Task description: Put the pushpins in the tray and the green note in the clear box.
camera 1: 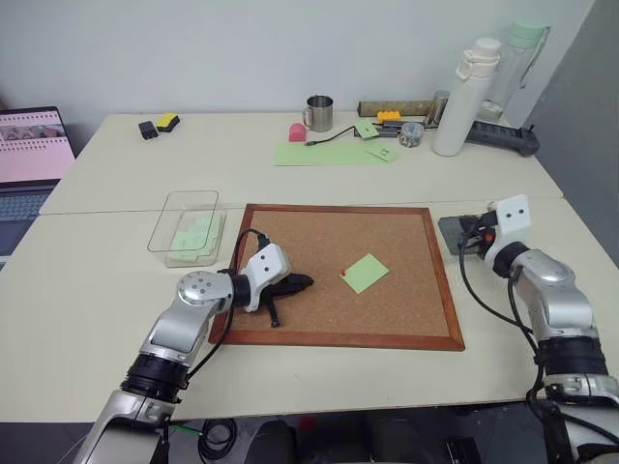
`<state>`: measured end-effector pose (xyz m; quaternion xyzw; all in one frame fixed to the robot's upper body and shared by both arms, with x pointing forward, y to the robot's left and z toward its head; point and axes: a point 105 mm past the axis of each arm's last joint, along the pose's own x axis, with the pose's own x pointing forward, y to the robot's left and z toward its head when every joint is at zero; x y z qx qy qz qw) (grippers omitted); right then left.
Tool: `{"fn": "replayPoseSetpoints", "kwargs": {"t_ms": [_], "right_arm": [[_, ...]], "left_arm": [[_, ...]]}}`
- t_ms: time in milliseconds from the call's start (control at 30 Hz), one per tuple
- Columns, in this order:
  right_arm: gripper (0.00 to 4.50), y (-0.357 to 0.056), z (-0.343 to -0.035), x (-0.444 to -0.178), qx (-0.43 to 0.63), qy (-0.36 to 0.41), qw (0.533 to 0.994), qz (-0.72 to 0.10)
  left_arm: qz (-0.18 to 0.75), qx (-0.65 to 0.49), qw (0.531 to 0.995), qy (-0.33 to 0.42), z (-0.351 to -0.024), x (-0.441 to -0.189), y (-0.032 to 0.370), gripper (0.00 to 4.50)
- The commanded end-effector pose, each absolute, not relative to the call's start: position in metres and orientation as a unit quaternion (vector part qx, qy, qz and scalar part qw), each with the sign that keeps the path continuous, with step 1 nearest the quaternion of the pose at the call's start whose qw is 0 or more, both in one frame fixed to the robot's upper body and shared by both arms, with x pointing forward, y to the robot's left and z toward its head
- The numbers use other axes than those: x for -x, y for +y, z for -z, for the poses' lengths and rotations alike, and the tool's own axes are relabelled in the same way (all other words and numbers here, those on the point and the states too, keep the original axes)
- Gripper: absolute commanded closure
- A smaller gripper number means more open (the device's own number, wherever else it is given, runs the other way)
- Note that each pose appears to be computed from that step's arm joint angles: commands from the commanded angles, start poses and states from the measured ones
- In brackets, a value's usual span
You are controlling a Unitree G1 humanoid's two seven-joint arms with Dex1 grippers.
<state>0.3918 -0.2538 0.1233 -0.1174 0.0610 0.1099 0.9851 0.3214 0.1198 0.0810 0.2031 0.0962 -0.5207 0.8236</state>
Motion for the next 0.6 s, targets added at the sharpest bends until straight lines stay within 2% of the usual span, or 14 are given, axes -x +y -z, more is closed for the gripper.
{"fn": "replayPoseSetpoints", "kwargs": {"t_ms": [33, 267, 500, 600], "right_arm": [[4.26, -0.263, -0.129, -0.399, 0.119, 0.053, 0.986, -0.103], [3.06, -0.266, -0.131, -0.404, 0.119, 0.045, 0.987, -0.100], [3.06, -0.258, -0.149, -0.402, 0.129, 0.006, 0.983, -0.127], [3.06, -0.210, -0.166, -0.390, 0.105, -0.033, 0.968, -0.228]], "left_arm": [[0.508, -0.199, 0.825, 0.145, -0.059, -0.316, 0.132, 4.50], [0.502, -0.199, 0.828, 0.148, -0.059, -0.312, 0.136, 4.50], [0.501, -0.198, 0.830, 0.147, -0.061, -0.312, 0.134, 4.50], [0.501, -0.197, 0.830, 0.147, -0.061, -0.313, 0.134, 4.50]]}}
